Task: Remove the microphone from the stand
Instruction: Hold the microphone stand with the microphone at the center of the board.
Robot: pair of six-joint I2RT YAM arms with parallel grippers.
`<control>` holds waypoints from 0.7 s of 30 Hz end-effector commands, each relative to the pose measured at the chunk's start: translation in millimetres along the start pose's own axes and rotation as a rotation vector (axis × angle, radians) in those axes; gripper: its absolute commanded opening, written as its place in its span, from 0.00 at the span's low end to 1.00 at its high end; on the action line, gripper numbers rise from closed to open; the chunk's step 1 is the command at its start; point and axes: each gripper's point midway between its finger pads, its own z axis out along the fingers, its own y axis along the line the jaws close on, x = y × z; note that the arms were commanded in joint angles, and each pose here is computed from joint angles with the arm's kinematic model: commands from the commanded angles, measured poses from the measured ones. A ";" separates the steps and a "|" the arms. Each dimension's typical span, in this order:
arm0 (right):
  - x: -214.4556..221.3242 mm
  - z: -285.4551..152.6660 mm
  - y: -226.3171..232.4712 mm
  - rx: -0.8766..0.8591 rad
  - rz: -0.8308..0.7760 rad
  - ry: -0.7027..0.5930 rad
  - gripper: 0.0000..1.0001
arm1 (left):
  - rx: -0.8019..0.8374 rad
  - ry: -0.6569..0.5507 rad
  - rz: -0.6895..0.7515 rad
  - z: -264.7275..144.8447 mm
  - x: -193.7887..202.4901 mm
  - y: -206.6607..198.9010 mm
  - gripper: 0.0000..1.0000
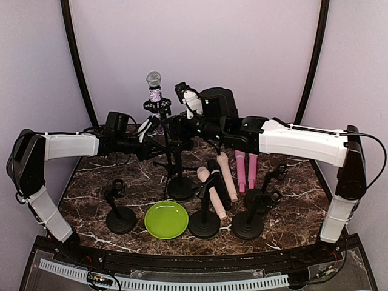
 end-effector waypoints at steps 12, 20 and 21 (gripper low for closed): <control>6.9 63.2 -0.3 0.101 -0.055 0.004 0.58 | 0.050 0.003 -0.114 -2.8 6.1 -14.8 0.05; 2.9 70.9 0.2 0.102 -0.044 -0.043 0.39 | 0.004 0.051 -0.057 1.5 19.3 -11.6 0.05; 2.4 70.6 0.7 0.099 -0.043 -0.049 0.35 | -0.002 0.057 -0.051 1.7 20.4 -10.9 0.05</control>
